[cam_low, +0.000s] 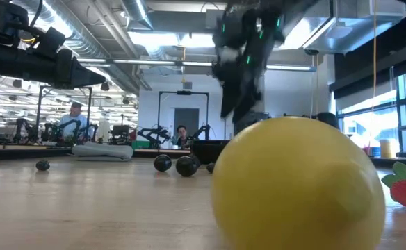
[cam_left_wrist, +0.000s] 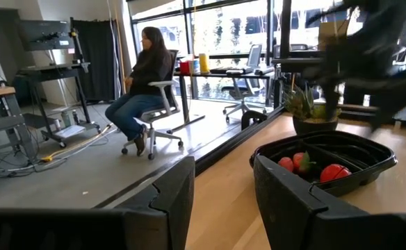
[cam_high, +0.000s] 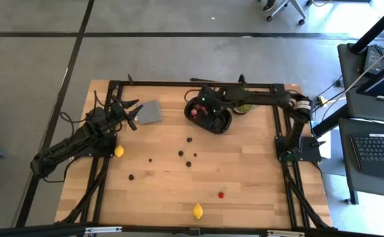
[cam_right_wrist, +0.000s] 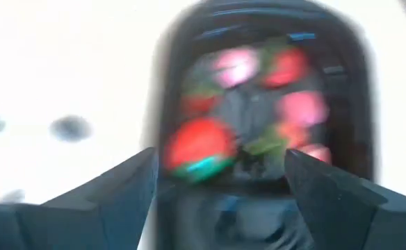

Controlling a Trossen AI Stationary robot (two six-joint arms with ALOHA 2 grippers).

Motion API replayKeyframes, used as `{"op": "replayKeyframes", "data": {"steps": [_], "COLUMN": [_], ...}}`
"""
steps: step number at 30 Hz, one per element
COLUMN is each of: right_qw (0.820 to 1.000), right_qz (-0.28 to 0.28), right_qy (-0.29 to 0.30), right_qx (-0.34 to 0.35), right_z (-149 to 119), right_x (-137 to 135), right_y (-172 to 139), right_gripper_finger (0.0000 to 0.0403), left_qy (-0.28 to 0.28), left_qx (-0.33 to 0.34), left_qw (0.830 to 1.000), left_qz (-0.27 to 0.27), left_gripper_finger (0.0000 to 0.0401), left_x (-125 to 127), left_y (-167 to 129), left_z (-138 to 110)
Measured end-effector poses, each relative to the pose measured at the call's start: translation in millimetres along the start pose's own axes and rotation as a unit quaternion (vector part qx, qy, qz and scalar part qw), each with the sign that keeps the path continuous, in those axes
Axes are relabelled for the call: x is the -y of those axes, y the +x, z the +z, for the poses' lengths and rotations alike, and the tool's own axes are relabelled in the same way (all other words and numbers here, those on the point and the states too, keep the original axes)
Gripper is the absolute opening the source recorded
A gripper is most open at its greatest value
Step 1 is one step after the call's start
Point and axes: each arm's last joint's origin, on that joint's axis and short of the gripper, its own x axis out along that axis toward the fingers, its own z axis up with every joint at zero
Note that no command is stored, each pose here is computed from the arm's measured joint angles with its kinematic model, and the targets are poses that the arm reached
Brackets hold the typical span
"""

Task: Pick and placing Produce into tupperware
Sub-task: Put the strawberry into the black bin

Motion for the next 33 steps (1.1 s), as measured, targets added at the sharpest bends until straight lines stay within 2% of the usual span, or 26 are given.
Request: {"op": "replayKeyframes", "data": {"steps": [3,6,12,15,19,27,33], "right_qw": [0.999,0.996,0.975,0.967,0.966,0.975,0.951], "right_qz": [0.041,0.057,0.088,0.075,0.057,0.048,0.042], "right_qy": [-0.021,-0.064,-0.193,-0.231,-0.242,-0.192,-0.28], "right_qx": [-0.012,-0.016,-0.064,-0.073,-0.072,-0.104,-0.128], "right_z": [-9.8,-23.4,-65.1,-86.4,-113.7,-157.4,-183.5], "right_x": [-28.3,-57.2,-126.6,-155.8,-188.5,-231.3,-252.3], "right_y": [-28.4,-43.4,-52.4,-53.0,-55.2,-41.1,-11.6], "right_gripper_finger": [0.0315,0.0315,0.0315,0.0311,0.0305,0.029,0.0279], "left_qy": [0.0,0.0,0.0,0.0,0.0,-0.004,-0.004], "left_qx": [0.0,0.0,0.0,0.0,0.0,0.0,0.0], "left_qw": [1.0,1.0,1.0,1.0,1.0,1.0,1.0], "left_qz": [0.0,0.0,0.0,0.0,0.0,0.0,0.0], "left_gripper_finger": [0.014,0.014,0.014,0.014,0.014,0.014,0.014], "left_x": [0.0,0.0,0.0,0.0,0.0,0.0,0.0], "left_y": [0.0,0.0,0.0,0.0,0.0,0.0,0.0], "left_z": [0.1,0.1,-0.1,0.1,-0.1,0.1,0.0]}}
